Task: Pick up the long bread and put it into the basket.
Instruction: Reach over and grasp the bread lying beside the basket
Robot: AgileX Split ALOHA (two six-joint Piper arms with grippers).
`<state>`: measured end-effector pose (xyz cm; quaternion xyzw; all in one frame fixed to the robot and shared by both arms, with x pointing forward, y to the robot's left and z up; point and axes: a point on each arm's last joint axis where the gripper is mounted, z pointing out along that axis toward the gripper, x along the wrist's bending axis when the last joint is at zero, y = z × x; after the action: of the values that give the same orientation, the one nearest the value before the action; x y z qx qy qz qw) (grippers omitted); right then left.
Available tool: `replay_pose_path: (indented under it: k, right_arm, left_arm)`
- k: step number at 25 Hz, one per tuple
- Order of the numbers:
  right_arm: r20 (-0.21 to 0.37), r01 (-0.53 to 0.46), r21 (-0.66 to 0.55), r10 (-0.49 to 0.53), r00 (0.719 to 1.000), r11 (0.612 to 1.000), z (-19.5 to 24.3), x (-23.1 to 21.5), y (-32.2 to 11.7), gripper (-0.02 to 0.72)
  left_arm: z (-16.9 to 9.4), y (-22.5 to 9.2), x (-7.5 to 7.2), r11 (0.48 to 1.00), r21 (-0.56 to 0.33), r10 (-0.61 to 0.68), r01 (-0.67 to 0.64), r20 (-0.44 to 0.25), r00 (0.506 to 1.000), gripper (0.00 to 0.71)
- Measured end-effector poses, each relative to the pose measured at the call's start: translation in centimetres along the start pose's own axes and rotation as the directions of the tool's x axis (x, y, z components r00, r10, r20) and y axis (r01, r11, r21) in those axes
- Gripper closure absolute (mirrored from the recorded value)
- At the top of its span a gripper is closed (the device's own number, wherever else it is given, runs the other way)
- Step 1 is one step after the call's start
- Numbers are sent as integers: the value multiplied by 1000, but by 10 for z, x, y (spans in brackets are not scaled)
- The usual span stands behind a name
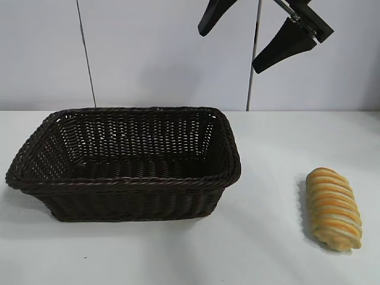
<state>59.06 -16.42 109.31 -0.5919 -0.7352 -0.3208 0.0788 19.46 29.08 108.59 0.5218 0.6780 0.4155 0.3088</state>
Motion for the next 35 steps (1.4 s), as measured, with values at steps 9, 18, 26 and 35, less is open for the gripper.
replay_pose_path:
  k: [9, 18, 26, 35]
  right_arm:
    - [1, 1, 0, -1, 1000, 1000, 0, 0, 0, 66]
    - [13, 30, -3, -30, 999, 1000, -4, 1, 2, 66]
    - [107, 171, -142, -157, 982, 975, -79, 39, 35, 66]
    - [476, 163, -138, -79, 876, 977, -101, 10, 28, 66]
  left_arm:
    - [38, -26, 0, 985, 158, -67, 69, -15, 998, 105]
    - [39, -26, 0, 984, 159, -72, 75, -21, 997, 105]
    - [39, -26, 1, 984, 159, -73, 76, -24, 997, 105]
    - [39, -26, 1, 984, 159, -73, 76, -24, 997, 105]
